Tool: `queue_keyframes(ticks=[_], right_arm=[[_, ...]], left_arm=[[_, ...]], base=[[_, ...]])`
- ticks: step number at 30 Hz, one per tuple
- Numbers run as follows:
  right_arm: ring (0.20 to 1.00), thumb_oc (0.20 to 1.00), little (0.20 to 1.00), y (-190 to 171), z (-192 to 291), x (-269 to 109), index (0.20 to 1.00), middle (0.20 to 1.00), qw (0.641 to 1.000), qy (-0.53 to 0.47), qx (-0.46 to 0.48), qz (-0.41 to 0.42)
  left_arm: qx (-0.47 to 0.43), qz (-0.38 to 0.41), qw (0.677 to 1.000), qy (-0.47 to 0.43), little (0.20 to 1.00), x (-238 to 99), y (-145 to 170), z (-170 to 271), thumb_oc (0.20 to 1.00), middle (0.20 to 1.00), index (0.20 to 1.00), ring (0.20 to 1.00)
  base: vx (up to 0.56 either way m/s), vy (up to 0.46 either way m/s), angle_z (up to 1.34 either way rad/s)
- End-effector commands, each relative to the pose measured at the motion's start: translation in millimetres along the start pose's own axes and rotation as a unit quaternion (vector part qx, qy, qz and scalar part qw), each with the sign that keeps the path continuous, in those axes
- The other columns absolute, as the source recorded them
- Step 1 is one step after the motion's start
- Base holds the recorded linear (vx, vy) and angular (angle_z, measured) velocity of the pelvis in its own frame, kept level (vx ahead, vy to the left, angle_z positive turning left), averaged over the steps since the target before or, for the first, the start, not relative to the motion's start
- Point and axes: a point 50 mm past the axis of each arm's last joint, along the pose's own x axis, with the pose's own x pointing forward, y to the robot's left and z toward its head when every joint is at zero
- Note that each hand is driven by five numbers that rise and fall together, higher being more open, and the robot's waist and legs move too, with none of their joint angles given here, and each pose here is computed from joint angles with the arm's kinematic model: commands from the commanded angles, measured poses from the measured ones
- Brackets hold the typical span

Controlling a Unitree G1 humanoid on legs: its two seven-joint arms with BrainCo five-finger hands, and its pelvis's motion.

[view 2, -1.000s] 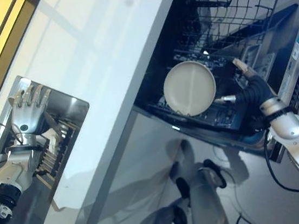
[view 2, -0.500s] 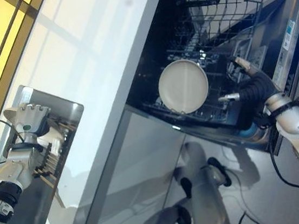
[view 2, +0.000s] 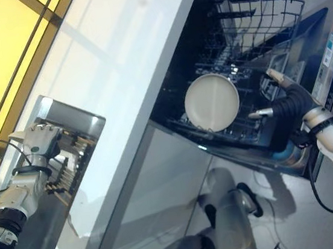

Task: Pick up plates and place into dishwasher.

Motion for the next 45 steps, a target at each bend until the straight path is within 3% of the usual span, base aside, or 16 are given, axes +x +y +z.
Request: queue_keyframes(ticks=[1,16,27,39,45], right_arm=[[1.000,1.000,1.000,-6.7,27.3,-5.5,1.000,1.000,0.996,-0.083,0.001,-0.020],[1.000,1.000,1.000,1.3,19.3,-17.3,1.000,1.000,0.995,-0.094,0.045,0.003],[1.000,1.000,1.000,20.9,30.4,-28.1,1.000,1.000,0.980,-0.162,0.119,-0.003],[1.000,1.000,1.000,64.8,60.7,-16.1,1.000,1.000,0.954,-0.229,0.192,-0.014],[1.000,1.000,1.000,76.6,66.3,-6.1,1.000,1.000,0.949,-0.231,0.211,-0.034]], left_arm=[[-0.011,-0.050,0.996,0.079,0.200,-34.5,-29.7,-32.5,0.200,0.200,0.200,0.200],[-0.065,0.054,0.983,0.165,0.200,-59.3,-9.9,-73.0,0.200,0.200,0.200,0.200],[-0.218,0.160,0.933,0.236,0.200,-89.9,4.0,-81.3,0.200,0.200,0.200,0.200],[-0.399,0.230,0.872,0.167,0.200,-82.6,45.4,-51.0,0.200,0.200,0.200,0.200],[-0.412,0.272,0.855,0.159,0.200,-82.2,63.5,-48.5,0.200,0.200,0.200,0.200]], base=[[-0.04,-0.031,0.14],[-0.05,-0.055,0.22],[-0.08,-0.135,0.12],[-0.05,-0.154,0.18],[-0.06,-0.117,0.16]])
